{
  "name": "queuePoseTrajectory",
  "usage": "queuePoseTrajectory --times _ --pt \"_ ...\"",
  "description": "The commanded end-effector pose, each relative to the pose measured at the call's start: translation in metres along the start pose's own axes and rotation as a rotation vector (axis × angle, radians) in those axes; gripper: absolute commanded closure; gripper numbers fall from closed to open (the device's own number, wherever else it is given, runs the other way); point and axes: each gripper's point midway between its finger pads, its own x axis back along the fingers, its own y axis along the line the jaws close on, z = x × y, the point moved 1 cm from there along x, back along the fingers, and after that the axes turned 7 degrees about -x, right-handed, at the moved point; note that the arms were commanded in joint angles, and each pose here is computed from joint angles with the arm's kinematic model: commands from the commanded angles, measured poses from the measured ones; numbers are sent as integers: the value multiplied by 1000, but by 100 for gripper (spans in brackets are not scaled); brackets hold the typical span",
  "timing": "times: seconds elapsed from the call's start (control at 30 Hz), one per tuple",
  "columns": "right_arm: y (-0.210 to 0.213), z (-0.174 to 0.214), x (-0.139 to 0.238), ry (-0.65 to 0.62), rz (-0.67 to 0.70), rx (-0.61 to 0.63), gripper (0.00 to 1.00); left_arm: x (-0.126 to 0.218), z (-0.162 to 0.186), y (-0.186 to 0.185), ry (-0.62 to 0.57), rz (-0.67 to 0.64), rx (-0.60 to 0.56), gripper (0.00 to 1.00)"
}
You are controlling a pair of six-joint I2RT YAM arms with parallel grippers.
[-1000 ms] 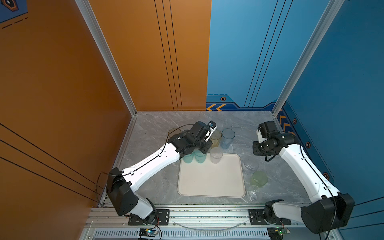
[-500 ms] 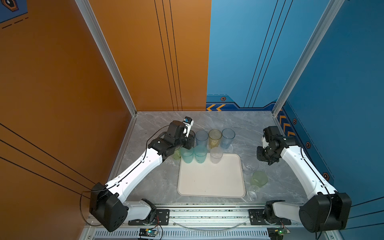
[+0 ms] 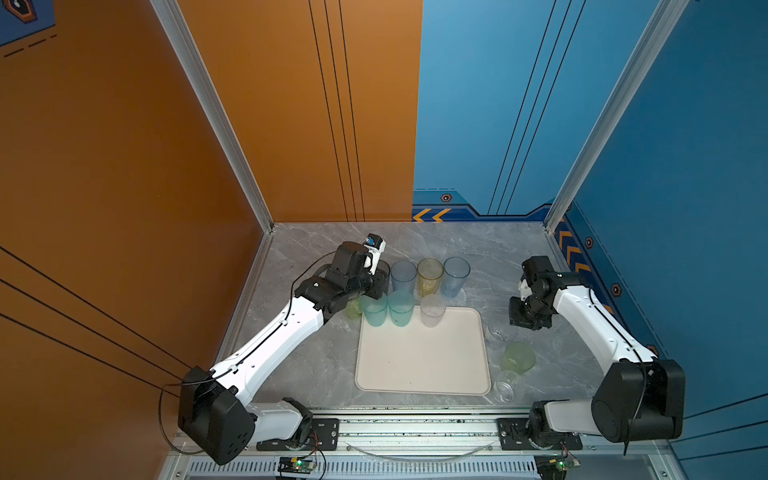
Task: Place the glasses into the tray
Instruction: 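Grasp the clear plain glass beside the tray with the right gripper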
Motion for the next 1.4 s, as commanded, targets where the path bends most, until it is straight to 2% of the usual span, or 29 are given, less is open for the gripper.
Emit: queuePoseTrajectory --times 0.0,0.53,1.13,1.37 --pt "-1 -1 -6 9 -12 -21 72 6 -9 0 -37 16 9 79" --pt "-4 -1 -19 41 -17 -38 73 3 -10 -2 -33 27 9 79" --pt "1 6 -32 70 -41 -23 90 3 -10 -2 -30 33 10 79" --pt "3 7 -32 62 -24 1 93 2 -9 -3 -23 37 11 79"
